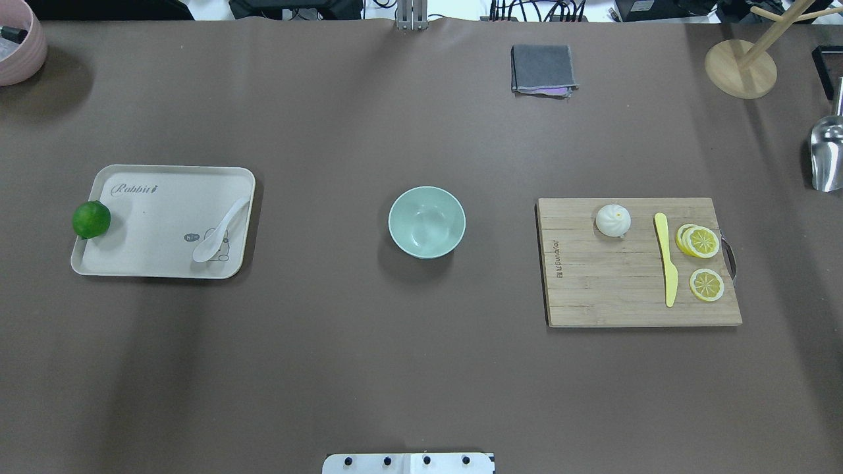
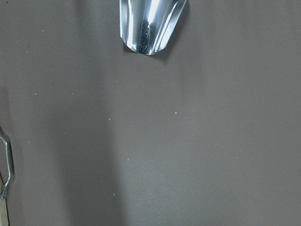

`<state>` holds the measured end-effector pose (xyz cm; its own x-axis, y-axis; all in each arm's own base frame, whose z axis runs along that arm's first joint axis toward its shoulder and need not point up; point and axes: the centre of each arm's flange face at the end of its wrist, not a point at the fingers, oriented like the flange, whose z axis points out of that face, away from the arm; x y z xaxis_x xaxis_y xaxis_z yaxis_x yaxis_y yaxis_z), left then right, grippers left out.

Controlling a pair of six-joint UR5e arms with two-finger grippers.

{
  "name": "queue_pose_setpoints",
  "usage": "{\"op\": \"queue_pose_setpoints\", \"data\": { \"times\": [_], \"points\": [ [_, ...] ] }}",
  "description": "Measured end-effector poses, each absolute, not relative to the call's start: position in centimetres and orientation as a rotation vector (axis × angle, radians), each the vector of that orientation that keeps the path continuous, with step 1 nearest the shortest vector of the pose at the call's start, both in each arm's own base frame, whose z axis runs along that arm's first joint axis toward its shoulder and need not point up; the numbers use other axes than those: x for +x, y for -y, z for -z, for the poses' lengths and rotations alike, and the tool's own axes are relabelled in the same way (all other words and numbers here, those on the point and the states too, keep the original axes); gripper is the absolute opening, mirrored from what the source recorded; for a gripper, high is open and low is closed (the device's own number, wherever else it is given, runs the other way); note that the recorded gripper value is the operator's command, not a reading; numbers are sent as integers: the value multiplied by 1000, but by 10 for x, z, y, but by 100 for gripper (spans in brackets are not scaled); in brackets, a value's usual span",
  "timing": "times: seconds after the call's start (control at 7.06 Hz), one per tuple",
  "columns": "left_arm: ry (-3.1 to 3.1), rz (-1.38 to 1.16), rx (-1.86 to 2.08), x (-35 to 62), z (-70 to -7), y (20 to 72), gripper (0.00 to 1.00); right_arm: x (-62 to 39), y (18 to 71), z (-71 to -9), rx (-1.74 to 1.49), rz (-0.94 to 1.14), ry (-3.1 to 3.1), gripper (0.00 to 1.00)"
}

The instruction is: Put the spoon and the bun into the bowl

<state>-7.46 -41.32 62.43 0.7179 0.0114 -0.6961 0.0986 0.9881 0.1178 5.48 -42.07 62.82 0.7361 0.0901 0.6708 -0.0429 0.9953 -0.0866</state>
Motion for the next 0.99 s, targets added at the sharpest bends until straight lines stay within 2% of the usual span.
{"op": "queue_pose_setpoints", "data": {
  "times": [0.99],
  "points": [
    [-769, 40, 157, -75, -625, 412, 98, 55, 421, -625, -60, -70, 741, 100]
  ]
}}
